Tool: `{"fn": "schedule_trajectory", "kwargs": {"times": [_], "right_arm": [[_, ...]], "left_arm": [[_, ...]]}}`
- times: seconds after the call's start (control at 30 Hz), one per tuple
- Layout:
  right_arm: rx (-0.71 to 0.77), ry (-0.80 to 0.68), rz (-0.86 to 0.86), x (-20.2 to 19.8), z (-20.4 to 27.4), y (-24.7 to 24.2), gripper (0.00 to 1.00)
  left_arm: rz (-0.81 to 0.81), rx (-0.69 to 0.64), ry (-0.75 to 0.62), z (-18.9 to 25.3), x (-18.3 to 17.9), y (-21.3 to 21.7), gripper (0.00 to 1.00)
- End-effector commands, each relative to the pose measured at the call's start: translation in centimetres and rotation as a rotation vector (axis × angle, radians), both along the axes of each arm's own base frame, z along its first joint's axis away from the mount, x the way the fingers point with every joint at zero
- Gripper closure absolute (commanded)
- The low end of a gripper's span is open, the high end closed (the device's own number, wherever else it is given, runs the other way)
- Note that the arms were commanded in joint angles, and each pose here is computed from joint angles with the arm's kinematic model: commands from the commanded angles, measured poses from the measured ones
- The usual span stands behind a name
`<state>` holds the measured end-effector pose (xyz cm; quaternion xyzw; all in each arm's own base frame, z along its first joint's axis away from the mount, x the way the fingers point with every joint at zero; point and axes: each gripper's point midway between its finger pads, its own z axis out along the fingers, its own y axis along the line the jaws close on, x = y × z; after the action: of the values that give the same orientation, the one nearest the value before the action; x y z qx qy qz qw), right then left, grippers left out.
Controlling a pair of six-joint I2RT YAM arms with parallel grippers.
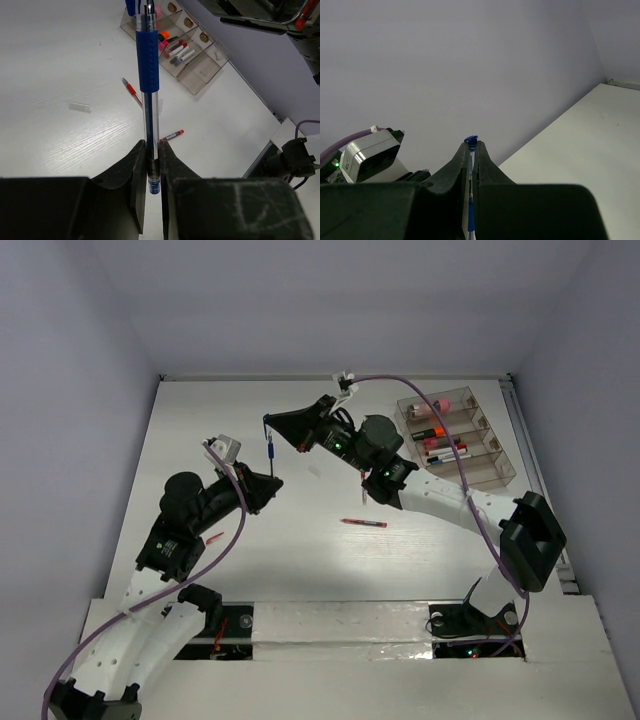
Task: Sort the stationery into containers
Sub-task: Close the pen cap on the pen.
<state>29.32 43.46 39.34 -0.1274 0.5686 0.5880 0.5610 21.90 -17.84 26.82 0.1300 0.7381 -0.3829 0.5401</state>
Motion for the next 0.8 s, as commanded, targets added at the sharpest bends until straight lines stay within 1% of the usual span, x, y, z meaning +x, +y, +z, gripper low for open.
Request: {"fn": "schedule_trajectory", "kwargs": {"times": [0.0,0.37,0.53,0.7,0.77], "right_arm": [[0.056,-0.038,0.02,-1.2,1.8,-0.6,1.0],[0.025,-0.005,0.067,-1.8,-0.5,0.0,1.0],[0.01,0.007,0.089,-2.4,-1.6,0.3,1.0],[0.007,0.006,0.09,-2.9,-1.8,-0.3,1.0],[-0.018,0.011,0.098,-3.1,-2.2,-0.2,1.0]], "left_arm": [[0.017,-0.046,-0.098,3.1,0.1,0.3,1.0],[0.033,-0.08,-0.099,3.8,0.6,0.4,1.0],[-0.008,-0.124,-0.108,5.3,0.4,-0.4,1.0],[-0.008,-0.176,-0.131,7.4,0.6,-0.6,1.0],[-0.011,-0.175,-0.129,7.7,0.7,-0.7,1.0]]}}
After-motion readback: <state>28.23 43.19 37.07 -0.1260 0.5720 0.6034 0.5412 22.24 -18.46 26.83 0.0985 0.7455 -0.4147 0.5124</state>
